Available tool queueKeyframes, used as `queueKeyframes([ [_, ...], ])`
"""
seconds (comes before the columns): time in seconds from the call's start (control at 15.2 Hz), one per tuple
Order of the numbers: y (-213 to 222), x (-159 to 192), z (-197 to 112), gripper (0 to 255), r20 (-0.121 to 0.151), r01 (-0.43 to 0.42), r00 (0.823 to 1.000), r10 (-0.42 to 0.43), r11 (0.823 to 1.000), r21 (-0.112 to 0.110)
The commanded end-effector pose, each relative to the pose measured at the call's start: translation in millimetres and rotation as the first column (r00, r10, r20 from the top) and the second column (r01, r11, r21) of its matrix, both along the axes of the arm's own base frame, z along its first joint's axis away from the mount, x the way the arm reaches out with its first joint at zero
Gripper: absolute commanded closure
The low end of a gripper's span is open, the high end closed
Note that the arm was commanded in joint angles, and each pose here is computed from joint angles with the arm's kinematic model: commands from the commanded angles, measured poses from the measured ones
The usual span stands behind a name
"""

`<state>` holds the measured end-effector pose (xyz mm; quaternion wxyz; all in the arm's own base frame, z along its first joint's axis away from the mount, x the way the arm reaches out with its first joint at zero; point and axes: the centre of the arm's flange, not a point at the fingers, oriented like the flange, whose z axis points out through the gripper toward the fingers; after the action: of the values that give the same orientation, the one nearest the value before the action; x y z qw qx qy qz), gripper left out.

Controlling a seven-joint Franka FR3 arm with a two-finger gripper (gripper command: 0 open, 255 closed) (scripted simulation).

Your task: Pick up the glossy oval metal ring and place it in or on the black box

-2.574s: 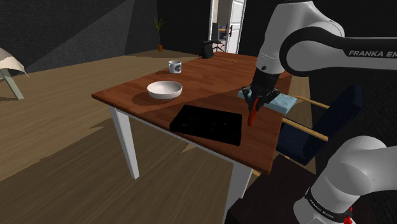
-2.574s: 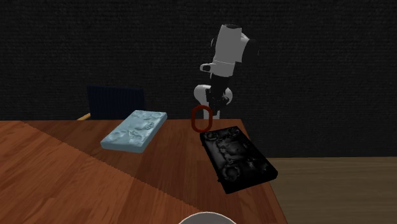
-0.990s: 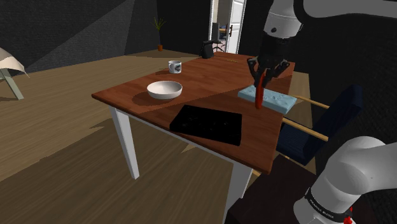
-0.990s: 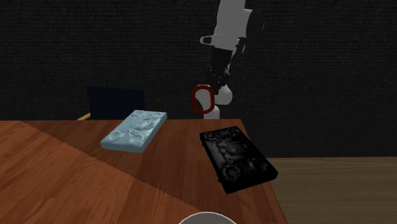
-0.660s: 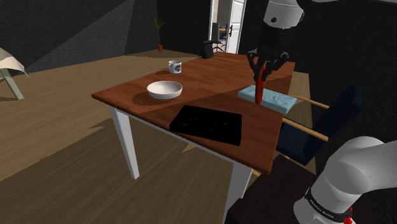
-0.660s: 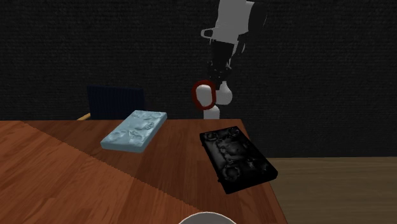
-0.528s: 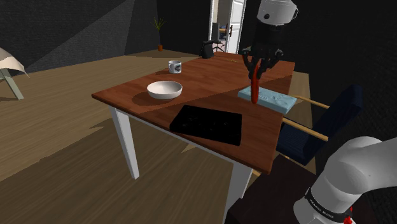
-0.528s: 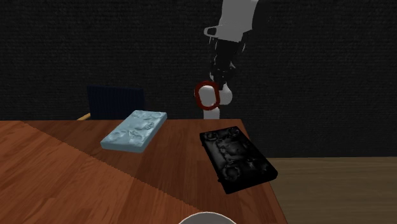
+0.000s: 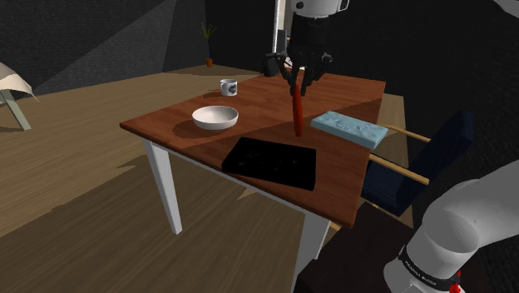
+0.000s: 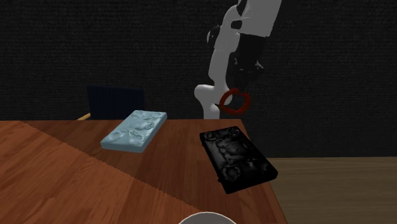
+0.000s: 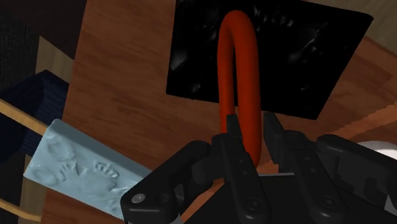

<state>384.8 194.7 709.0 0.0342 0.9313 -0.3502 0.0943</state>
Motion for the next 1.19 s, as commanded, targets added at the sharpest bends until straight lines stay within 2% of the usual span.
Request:
queueKeyframes([
  [0.0,20.9,16.4,8.5,255,0.001,0.001,1.0,-0.001,1.0,0.003],
  [0.2,51.2,38.9,17.4,255,0.001,0.001,1.0,-0.001,1.0,0.003],
  [1.12,51.2,38.9,-56.6,255,0.001,0.001,1.0,-0.001,1.0,0.003],
])
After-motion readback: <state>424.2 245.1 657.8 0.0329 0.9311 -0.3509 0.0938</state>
